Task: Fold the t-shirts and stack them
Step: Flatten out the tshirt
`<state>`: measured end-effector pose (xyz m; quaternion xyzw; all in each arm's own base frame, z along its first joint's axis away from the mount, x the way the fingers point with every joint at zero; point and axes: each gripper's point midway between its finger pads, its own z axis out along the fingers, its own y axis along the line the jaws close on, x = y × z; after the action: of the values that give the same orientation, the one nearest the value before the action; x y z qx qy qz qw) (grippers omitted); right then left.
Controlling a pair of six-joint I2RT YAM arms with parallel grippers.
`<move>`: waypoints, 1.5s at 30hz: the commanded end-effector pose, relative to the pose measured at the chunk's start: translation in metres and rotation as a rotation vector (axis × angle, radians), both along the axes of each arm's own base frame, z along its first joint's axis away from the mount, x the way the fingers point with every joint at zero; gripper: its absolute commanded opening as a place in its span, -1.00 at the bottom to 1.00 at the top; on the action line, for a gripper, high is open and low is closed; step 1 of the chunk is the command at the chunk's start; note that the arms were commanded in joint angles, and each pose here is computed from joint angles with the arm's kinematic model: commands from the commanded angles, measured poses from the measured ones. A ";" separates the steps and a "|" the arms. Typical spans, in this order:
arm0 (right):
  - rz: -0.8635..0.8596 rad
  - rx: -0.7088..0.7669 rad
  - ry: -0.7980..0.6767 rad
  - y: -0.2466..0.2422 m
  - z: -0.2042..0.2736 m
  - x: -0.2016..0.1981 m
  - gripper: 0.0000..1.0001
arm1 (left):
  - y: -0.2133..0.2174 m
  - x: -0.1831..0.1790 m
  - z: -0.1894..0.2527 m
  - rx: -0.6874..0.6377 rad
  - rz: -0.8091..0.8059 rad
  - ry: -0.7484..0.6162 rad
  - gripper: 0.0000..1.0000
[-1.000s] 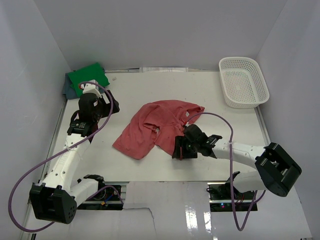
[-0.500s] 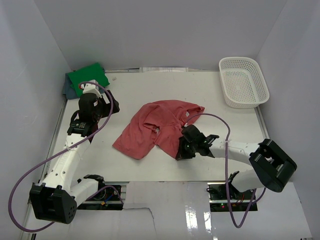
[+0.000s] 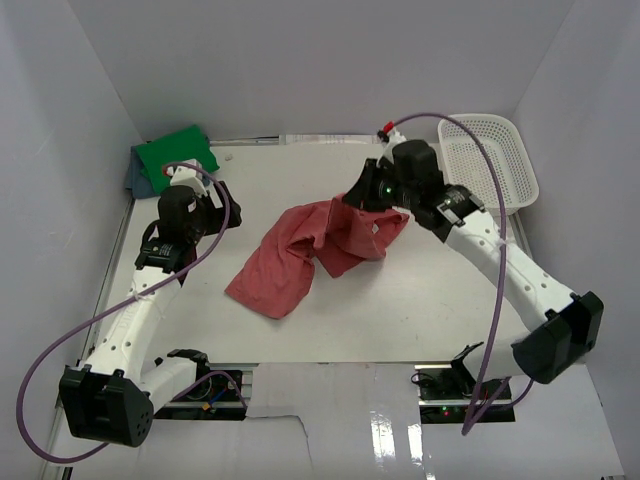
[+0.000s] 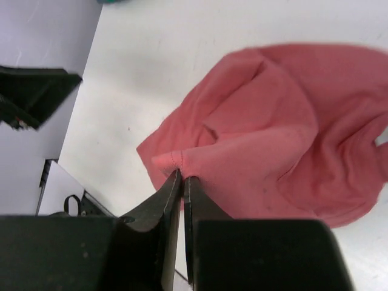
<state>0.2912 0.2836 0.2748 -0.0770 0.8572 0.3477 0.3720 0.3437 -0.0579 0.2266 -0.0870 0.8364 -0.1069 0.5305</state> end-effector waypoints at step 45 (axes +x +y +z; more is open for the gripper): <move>-0.233 0.125 0.013 -0.138 -0.050 0.293 -0.85 | -0.227 -0.095 -0.144 0.621 -0.861 0.418 0.49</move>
<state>0.5840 0.1419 0.1913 0.0698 0.8599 0.3396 0.3747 0.2478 -0.2842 0.0836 0.4043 0.8716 -0.0535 0.2719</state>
